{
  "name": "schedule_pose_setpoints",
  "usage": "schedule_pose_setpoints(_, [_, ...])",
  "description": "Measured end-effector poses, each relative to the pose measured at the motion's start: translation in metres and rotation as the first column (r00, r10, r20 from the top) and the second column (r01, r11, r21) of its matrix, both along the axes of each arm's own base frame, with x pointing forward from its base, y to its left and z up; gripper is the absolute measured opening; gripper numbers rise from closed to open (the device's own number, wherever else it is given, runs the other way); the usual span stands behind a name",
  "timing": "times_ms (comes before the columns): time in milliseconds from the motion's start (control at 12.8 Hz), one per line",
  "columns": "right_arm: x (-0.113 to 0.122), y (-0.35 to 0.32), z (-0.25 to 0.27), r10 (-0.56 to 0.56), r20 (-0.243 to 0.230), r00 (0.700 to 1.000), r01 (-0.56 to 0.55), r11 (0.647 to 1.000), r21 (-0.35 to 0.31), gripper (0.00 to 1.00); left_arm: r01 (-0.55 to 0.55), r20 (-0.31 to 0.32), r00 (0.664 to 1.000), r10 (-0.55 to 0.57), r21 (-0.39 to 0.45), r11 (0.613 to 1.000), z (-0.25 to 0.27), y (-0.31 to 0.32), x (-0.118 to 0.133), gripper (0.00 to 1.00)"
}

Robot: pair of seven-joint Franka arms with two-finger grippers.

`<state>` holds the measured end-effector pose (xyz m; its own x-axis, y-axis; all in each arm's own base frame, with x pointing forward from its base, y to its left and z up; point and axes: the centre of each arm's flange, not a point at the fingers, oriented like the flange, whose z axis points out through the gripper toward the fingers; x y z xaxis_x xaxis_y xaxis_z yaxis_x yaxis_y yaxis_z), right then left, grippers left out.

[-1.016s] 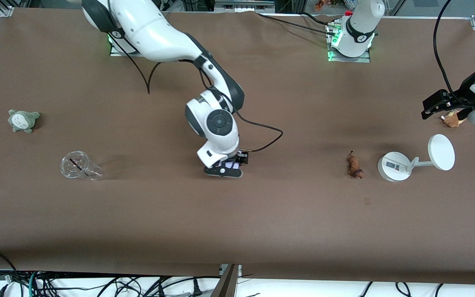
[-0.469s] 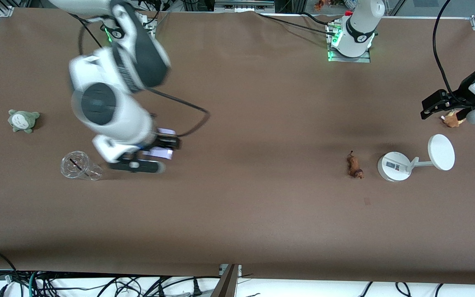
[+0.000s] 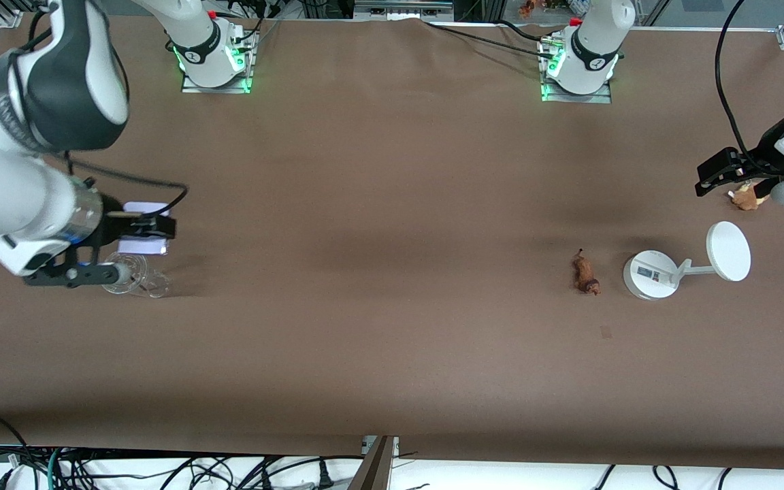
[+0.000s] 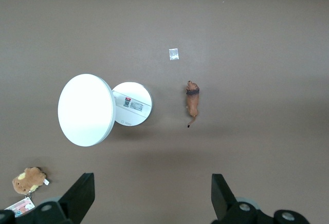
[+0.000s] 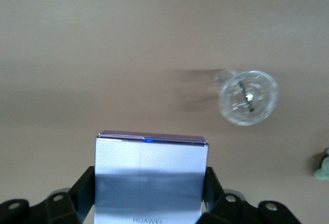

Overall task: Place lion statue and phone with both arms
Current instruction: 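Lift and carry the phone toward the glass cup with the right gripper, then lower the phone onto the table beside the glass cup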

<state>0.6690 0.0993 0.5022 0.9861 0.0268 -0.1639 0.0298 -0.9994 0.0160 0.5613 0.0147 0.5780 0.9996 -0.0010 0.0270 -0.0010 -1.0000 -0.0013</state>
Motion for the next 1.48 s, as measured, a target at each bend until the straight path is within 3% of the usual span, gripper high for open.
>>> schedule_pose_setpoints(391, [0.011,-0.011,-0.095,-0.004,0.079,0.997,0.004,1.000,-0.001,0.85,0.000,-0.002,1.000,0.000,0.000,1.000,0.000,0.000,0.000,1.00])
schedule_pose_setpoints(703, [0.006,-0.019,-0.171,0.003,0.173,0.985,-0.003,1.000,-0.002,0.85,0.000,-0.002,1.000,0.000,0.000,1.000,0.000,0.000,0.000,1.00])
schedule_pose_setpoints(859, [0.005,-0.017,-0.199,0.008,0.199,0.980,-0.007,1.000,-0.006,0.85,0.000,-0.003,1.000,0.000,0.000,1.000,0.000,0.000,0.000,1.00])
schedule_pose_setpoints(1172, [0.009,-0.001,-0.241,0.035,0.232,0.972,-0.035,0.999,-0.005,0.85,0.000,-0.003,1.000,0.000,0.000,1.000,0.000,0.000,0.000,1.00])
schedule_pose_setpoints(1484, [0.006,0.008,-0.269,0.050,0.212,0.976,-0.049,0.999,-0.006,0.85,0.000,-0.003,1.000,0.000,0.000,1.000,0.000,0.000,0.000,1.00])
